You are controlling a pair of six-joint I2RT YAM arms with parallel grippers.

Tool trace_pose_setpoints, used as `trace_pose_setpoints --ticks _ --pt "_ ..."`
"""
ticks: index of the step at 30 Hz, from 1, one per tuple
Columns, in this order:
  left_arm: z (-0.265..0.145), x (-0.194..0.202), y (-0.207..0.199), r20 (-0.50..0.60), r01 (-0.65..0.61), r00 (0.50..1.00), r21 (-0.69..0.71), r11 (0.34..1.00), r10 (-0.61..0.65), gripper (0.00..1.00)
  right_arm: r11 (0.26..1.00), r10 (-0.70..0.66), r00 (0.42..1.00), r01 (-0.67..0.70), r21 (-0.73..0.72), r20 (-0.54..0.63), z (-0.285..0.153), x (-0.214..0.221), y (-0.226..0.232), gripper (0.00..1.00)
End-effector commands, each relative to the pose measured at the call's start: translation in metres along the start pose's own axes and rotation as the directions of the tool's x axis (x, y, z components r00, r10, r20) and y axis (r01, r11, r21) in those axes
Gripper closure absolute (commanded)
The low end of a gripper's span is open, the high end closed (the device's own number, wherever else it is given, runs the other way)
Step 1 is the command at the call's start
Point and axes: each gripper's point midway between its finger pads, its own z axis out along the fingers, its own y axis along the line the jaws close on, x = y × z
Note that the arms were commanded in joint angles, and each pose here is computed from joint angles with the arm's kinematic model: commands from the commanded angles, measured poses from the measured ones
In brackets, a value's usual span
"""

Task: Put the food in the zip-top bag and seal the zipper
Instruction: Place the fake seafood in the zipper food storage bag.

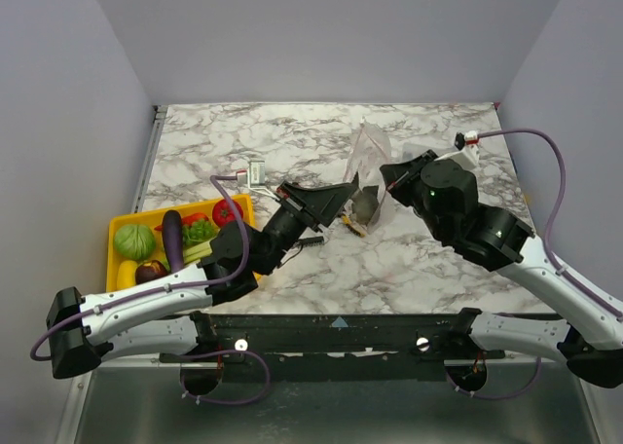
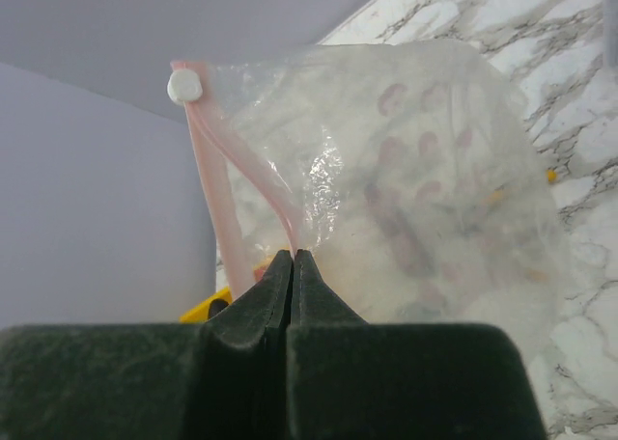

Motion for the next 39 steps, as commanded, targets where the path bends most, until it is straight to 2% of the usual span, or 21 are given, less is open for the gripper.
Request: trace_pose_setpoints --ticks 1,2,3,5,9,13,16,18,20,22,24,25,26,28,30,32,36,39 --pt "-0.001 0.008 0.017 -0.016 -0.040 0.999 -0.062 0.997 0.039 0.49 0.995 -0.087 0.992 0.083 0.049 0.093 -0.008 -0.034 0.003 1.00" --pt "-0.003 0.010 0.021 -0.024 -0.049 0.999 -0.071 0.996 0.048 0.33 0.993 -0.108 0.989 0.102 0.059 0.103 -0.010 -0.039 0.003 1.00" --pt "-0.004 0.010 0.022 -0.029 -0.064 0.998 -0.076 0.995 0.062 0.24 0.991 -0.125 0.986 0.119 0.057 0.113 -0.012 -0.043 0.004 1.00" --pt "-0.004 0.013 0.025 -0.049 -0.092 0.995 -0.081 0.992 0.088 0.15 0.990 -0.136 0.982 0.133 0.036 0.129 -0.015 -0.048 0.006 1.00" --pt "-0.002 0.023 0.014 -0.114 -0.166 0.980 -0.019 0.986 0.163 0.12 0.988 -0.152 0.977 0.146 0.049 0.148 -0.015 -0.052 0.004 1.00" --pt "0.000 0.035 0.016 -0.176 -0.213 0.962 -0.009 0.977 0.208 0.15 0.988 -0.155 0.979 0.151 0.040 0.135 -0.012 -0.047 0.006 1.00" --pt "0.001 0.044 0.024 -0.215 -0.214 0.955 -0.032 0.976 0.202 0.43 0.990 -0.144 0.982 0.143 0.020 0.122 -0.010 -0.042 0.008 1.00" --pt "0.001 0.048 0.032 -0.234 -0.229 0.949 -0.054 0.972 0.211 0.55 0.990 -0.142 0.983 0.141 0.020 0.117 -0.010 -0.040 0.008 1.00" --pt "0.002 0.042 0.038 -0.208 -0.259 0.949 -0.081 0.963 0.238 0.77 0.991 -0.136 0.985 0.134 0.018 0.107 -0.010 -0.038 0.008 1.00" --pt "0.004 0.035 0.042 -0.177 -0.295 0.945 -0.097 0.951 0.275 0.91 0.993 -0.121 0.988 0.120 0.013 0.093 -0.010 -0.034 0.008 1.00" --pt "0.008 0.032 0.041 -0.171 -0.344 0.930 -0.089 0.935 0.326 0.98 0.995 -0.103 0.992 0.103 0.012 0.078 -0.009 -0.029 0.005 1.00" --pt "0.008 0.033 0.038 -0.180 -0.355 0.924 -0.076 0.932 0.337 0.98 0.995 -0.098 0.992 0.098 0.014 0.075 -0.009 -0.028 0.004 1.00" --pt "0.007 0.035 0.037 -0.191 -0.352 0.923 -0.067 0.934 0.334 0.95 0.995 -0.097 0.992 0.096 0.014 0.075 -0.009 -0.028 0.003 1.00" --pt "0.002 0.036 0.036 -0.191 -0.326 0.931 -0.055 0.944 0.311 0.83 0.994 -0.108 0.991 0.107 0.018 0.077 -0.009 -0.028 0.003 1.00" --pt "-0.005 0.036 0.036 -0.203 -0.328 0.928 -0.041 0.944 0.314 0.61 0.990 -0.141 0.987 0.139 0.020 0.081 -0.010 -0.031 0.003 1.00" --pt "-0.015 0.035 0.027 -0.232 -0.353 0.909 0.015 0.936 0.347 0.48 0.981 -0.195 0.978 0.195 0.010 0.076 -0.012 -0.032 0.003 1.00" --pt "-0.032 0.020 0.016 -0.307 -0.410 0.861 0.054 0.910 0.406 0.34 0.956 -0.289 0.953 0.292 -0.017 0.088 -0.023 -0.040 -0.001 1.00" --pt "-0.048 0.006 0.022 -0.366 -0.496 0.800 0.045 0.867 0.476 0.29 0.936 -0.350 0.931 0.352 -0.005 0.104 -0.033 -0.050 -0.009 1.00"
